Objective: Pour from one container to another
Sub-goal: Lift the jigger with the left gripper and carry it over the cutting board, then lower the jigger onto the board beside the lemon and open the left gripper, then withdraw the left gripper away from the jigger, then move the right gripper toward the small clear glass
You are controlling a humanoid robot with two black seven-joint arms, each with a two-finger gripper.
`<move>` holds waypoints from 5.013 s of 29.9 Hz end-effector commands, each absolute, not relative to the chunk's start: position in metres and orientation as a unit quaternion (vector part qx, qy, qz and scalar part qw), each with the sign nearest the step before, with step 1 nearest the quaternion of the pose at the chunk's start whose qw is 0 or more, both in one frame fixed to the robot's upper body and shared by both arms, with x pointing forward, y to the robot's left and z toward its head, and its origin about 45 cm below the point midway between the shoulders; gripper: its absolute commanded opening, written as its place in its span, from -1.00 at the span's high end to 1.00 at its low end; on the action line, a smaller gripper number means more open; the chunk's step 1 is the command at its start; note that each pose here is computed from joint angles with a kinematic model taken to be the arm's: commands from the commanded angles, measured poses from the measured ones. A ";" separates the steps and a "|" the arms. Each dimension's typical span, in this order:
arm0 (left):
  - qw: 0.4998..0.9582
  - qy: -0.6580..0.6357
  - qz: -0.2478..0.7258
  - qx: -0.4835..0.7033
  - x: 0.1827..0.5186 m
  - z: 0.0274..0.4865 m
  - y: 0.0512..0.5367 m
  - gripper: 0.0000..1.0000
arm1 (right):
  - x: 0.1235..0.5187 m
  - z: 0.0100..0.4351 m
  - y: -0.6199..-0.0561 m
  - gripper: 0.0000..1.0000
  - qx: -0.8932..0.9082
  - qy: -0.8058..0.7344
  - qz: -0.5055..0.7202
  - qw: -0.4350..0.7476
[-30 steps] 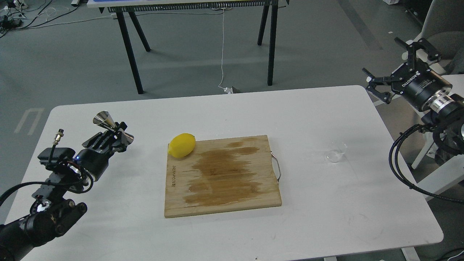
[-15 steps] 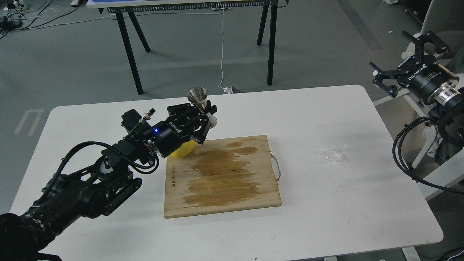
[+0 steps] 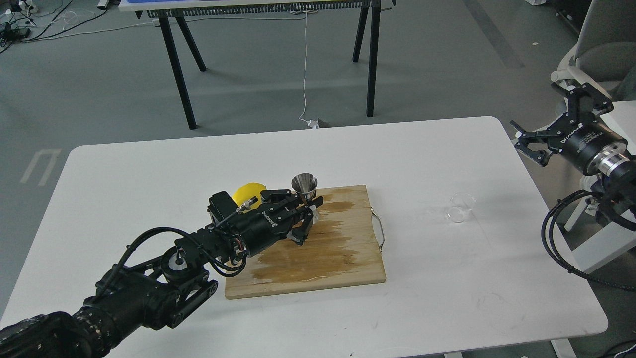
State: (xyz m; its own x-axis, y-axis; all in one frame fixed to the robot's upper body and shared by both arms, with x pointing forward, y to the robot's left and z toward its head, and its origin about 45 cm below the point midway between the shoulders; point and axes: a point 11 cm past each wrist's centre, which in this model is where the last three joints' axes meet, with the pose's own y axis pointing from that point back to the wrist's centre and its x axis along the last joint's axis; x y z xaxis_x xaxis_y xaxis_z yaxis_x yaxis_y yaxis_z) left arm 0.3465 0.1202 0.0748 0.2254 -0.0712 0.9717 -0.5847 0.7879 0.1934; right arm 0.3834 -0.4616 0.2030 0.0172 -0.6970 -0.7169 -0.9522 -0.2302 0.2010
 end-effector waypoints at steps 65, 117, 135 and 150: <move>0.747 -0.551 0.156 0.338 0.316 0.024 0.155 -0.76 | 0.379 0.188 -0.454 -0.98 -0.686 0.592 0.384 0.176; 0.879 -0.139 0.413 0.193 0.385 0.229 0.381 -0.84 | 0.431 0.188 -0.349 -0.98 -0.705 0.510 0.424 0.251; 0.882 -0.057 0.438 0.164 0.358 0.187 0.384 -0.85 | 0.380 0.215 -0.428 -0.96 -0.466 0.553 0.574 0.383; 0.885 -0.039 0.436 0.159 0.354 0.171 0.374 -0.85 | 0.323 0.144 -0.416 -0.95 -0.344 0.595 0.684 0.243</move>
State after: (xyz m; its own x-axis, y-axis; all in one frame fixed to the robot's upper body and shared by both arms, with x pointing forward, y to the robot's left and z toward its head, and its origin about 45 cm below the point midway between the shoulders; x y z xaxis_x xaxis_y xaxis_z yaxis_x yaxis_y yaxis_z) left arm 0.3541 0.3732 0.1722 0.6184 0.7579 0.2078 -0.7830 0.5717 0.2450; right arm 0.3301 -0.4215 0.1574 -0.6057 -0.0565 -0.7937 -0.7786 -0.1637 0.6058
